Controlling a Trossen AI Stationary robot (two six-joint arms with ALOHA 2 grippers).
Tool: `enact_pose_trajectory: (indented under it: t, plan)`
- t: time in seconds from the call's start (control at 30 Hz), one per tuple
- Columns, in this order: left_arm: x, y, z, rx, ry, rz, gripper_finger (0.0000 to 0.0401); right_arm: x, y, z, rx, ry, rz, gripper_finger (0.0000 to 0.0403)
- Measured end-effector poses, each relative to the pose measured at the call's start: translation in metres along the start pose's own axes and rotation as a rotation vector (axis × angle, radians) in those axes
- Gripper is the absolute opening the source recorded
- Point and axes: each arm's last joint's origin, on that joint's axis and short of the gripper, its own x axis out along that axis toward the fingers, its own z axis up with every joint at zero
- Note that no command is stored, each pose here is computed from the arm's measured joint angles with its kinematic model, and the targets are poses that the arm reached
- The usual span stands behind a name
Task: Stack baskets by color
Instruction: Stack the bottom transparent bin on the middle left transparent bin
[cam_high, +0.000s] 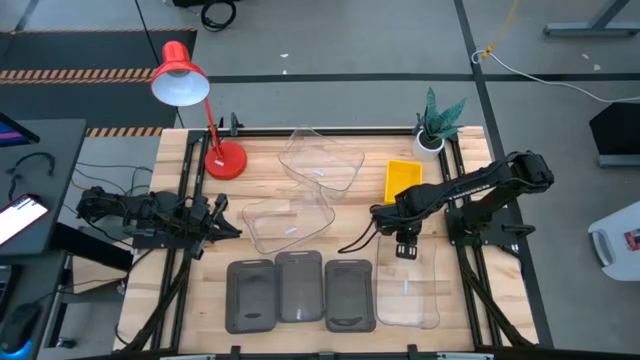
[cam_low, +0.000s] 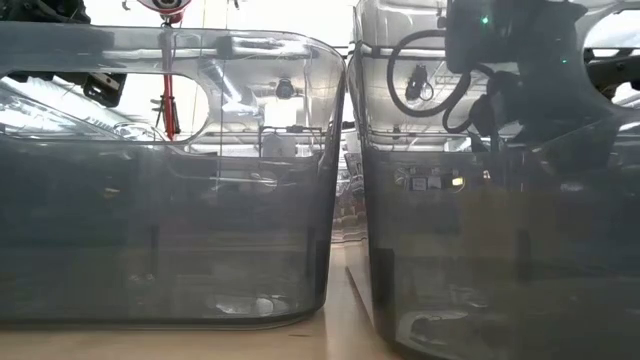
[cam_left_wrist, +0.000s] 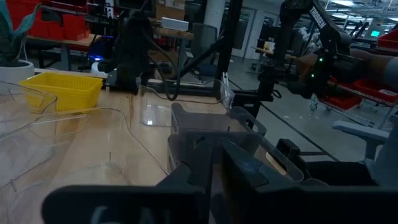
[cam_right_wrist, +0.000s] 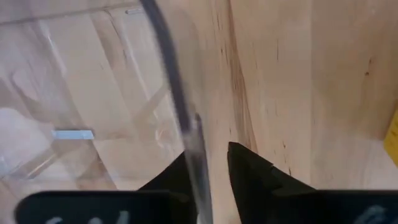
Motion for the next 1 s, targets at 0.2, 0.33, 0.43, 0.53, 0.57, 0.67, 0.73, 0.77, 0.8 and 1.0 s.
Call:
enact_pose_trajectory:
  t: [0.2, 0.33, 0.43, 0.53, 0.57, 0.67, 0.73, 0.77, 0.8, 1.0]
  plan:
    - [0.0, 0.0, 0.0, 0.0, 0.0, 0.0, 0.0031, 0.0, -0.001, 0.0, -0.011, 0.002, 0.0, 0.001]
    - [0.0, 0.0, 0.0, 0.0, 0.0, 0.0, 0.0036, -0.001, -0.002, 0.0, -0.006, 0.011, -0.001, 0.0012]
    - [0.0, 0.0, 0.0, 0.0, 0.0, 0.0, 0.0038, -0.008, -0.004, 0.0, 0.0, 0.039, -0.009, 0.0007]
    - [0.0, 0.0, 0.0, 0.0, 0.0, 0.0, 0.0036, -0.018, -0.005, 0.0, -0.022, 0.059, -0.022, 0.0006]
    - [0.0, 0.0, 0.0, 0.0, -0.001, 0.0, 0.0035, -0.022, -0.005, 0.0, -0.029, 0.071, -0.028, 0.0006]
    - [0.0, 0.0, 0.0, 0.0, 0.0, 0.0, 0.0031, -0.035, -0.007, 0.0, -0.072, 0.09, -0.035, 0.0005]
    - [0.0, 0.0, 0.0, 0.0, 0.0, 0.0, 0.003, -0.044, -0.007, 0.001, -0.115, 0.082, -0.031, 0.0005]
    - [0.0, 0.0, 0.0, 0.0, 0.0, 0.0, 0.003, -0.048, -0.008, 0.002, -0.132, 0.075, -0.026, 0.0005]
    - [0.0, 0.0, 0.0, 0.0, 0.0, 0.0, 0.0031, -0.053, -0.009, 0.002, -0.143, 0.072, -0.025, 0.0005]
    - [0.0, 0.0, 0.0, 0.0, 0.001, 0.0, 0.0038, -0.09, -0.019, 0.001, -0.126, 0.027, -0.037, 0.0005]
